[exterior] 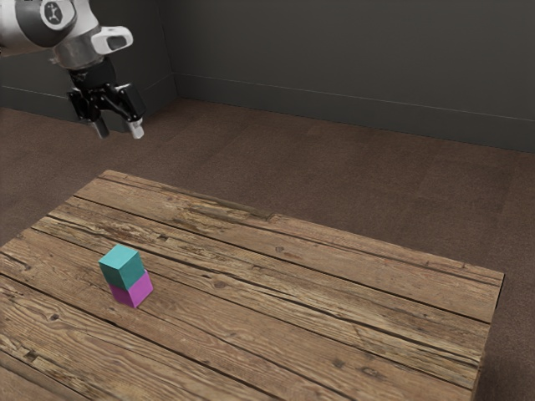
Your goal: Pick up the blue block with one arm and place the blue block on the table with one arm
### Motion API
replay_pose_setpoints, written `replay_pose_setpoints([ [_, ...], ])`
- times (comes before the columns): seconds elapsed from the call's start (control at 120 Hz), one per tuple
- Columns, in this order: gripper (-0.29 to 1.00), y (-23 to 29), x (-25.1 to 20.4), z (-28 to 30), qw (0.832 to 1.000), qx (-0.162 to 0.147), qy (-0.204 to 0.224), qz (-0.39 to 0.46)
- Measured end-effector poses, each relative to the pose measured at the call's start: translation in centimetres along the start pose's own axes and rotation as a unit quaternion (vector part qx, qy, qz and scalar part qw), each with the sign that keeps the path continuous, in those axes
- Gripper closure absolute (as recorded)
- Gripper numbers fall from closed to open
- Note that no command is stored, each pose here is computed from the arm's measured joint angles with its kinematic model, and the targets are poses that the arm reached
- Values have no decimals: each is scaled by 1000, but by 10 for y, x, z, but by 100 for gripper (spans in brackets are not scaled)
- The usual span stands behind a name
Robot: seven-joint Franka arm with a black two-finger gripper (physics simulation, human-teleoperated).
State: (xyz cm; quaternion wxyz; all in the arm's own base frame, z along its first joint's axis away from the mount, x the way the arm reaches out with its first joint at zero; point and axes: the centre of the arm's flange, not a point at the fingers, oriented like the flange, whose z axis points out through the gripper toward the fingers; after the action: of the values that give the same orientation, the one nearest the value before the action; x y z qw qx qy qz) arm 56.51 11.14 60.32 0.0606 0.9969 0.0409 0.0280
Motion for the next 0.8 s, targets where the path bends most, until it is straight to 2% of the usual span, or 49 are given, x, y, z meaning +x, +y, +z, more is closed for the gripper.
replay_pose_setpoints([
  [0.075, 3, 10, 4, 3, 1000, 9, 8, 19],
  [0.2, 3, 3, 10, 26, 999, 34, -4, 28],
  [0.275, 3, -43, 14, 68, 998, 47, -32, 0],
  [0.342, 3, -99, -3, 103, 997, 52, -46, -34],
  [0.425, 3, -127, -28, 144, 996, 59, -46, -38],
  [0.583, 4, -102, -50, 193, 997, 75, -13, 18],
  [0.8, 4, -56, -73, 205, 993, 83, 33, 73],
])
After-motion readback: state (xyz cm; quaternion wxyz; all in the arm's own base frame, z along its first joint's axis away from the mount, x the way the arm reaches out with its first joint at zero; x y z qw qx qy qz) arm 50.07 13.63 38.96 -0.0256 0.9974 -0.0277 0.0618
